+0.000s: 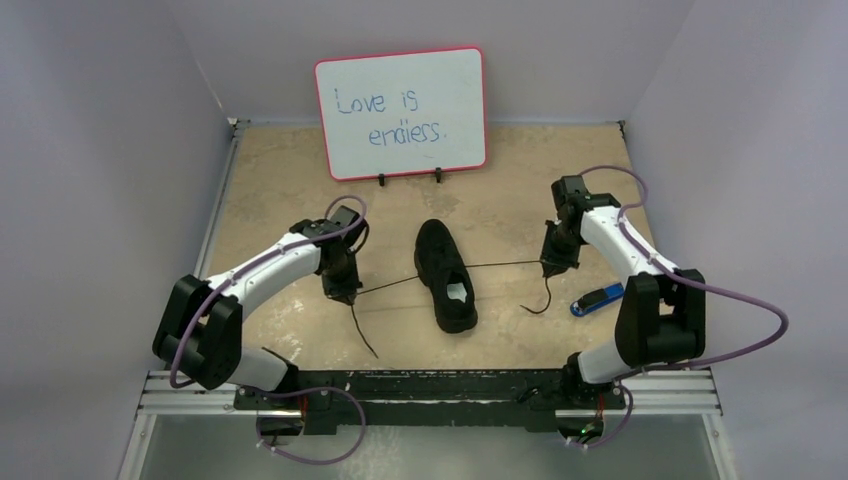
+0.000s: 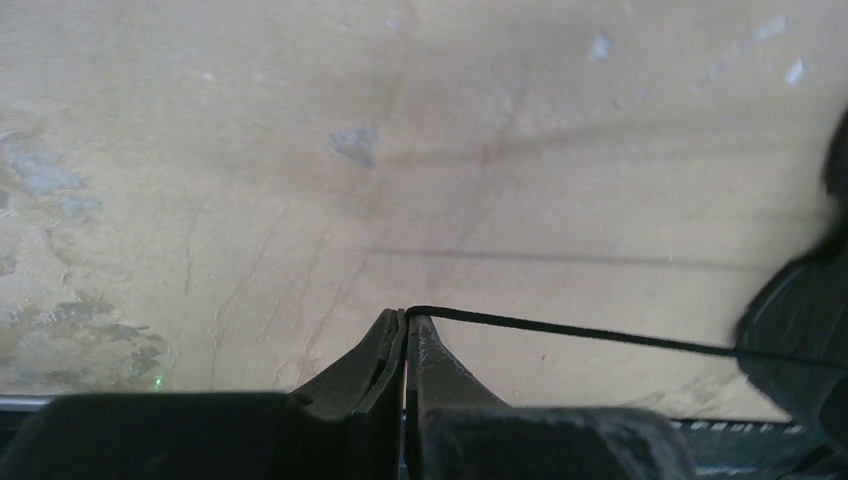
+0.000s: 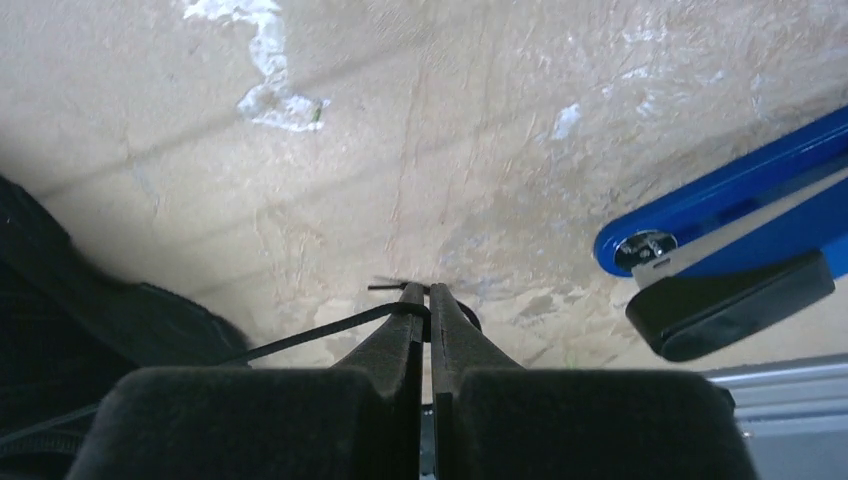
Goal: Tie the shoes
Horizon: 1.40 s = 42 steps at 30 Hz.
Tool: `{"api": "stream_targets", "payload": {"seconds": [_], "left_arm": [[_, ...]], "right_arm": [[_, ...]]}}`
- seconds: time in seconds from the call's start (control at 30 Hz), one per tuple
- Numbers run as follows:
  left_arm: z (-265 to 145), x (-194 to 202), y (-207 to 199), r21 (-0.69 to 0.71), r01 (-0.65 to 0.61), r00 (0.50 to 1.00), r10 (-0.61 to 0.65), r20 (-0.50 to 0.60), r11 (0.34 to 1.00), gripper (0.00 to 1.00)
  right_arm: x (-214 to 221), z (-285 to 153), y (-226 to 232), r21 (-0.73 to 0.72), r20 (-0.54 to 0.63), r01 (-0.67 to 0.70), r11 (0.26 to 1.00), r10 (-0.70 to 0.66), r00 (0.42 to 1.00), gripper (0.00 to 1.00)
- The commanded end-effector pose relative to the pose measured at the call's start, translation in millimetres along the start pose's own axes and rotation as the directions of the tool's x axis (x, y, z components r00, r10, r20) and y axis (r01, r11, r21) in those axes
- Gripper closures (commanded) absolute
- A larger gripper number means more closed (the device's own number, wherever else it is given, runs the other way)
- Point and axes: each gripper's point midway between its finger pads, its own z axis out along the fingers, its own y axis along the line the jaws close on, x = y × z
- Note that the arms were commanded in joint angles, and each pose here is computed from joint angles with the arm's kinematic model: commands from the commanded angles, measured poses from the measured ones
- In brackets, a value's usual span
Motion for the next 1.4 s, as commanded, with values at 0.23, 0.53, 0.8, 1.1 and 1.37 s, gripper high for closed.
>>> {"api": "stream_targets", "payload": {"seconds": [0.23, 0.53, 0.8, 1.1, 1.37], "left_arm": [[13.2, -40.4, 76.3, -0.189, 0.283, 0.958, -0.267, 0.102, 0.940, 1.00], [2.2, -36.6, 43.3, 0.018, 0.172, 0.984, -0.173, 0.047, 0.985, 1.00], [-52.8, -69.2, 21.6, 0.130, -0.015, 0.978, -0.012, 0.209, 0.991, 0.46], [-93.6, -78.9, -124.3, 0.158, -0.855, 0.452, 0.560, 0.694, 0.494, 0.46], [-42.3, -103.2, -135.1, -0.143, -0.966, 0.055, 0.715, 0.697, 0.214, 0.47]], "right_arm": [[-62.6, 26.1, -3.0, -0.069, 0.163, -0.019, 0.997, 0.030, 0.986, 1.00], [-66.9, -12.9, 20.4, -0.227, 0.293, 0.134, 0.965, -0.063, 0.954, 1.00], [-59.0, -20.1, 38.6, -0.325, 0.255, 0.202, 0.924, -0.120, 0.959, 1.00], [-65.5, -41.2, 52.2, -0.389, 0.302, 0.245, 0.888, -0.128, 0.945, 1.00], [-62.7, -62.2, 50.9, -0.392, 0.340, 0.276, 0.878, -0.141, 0.930, 1.00]]}}
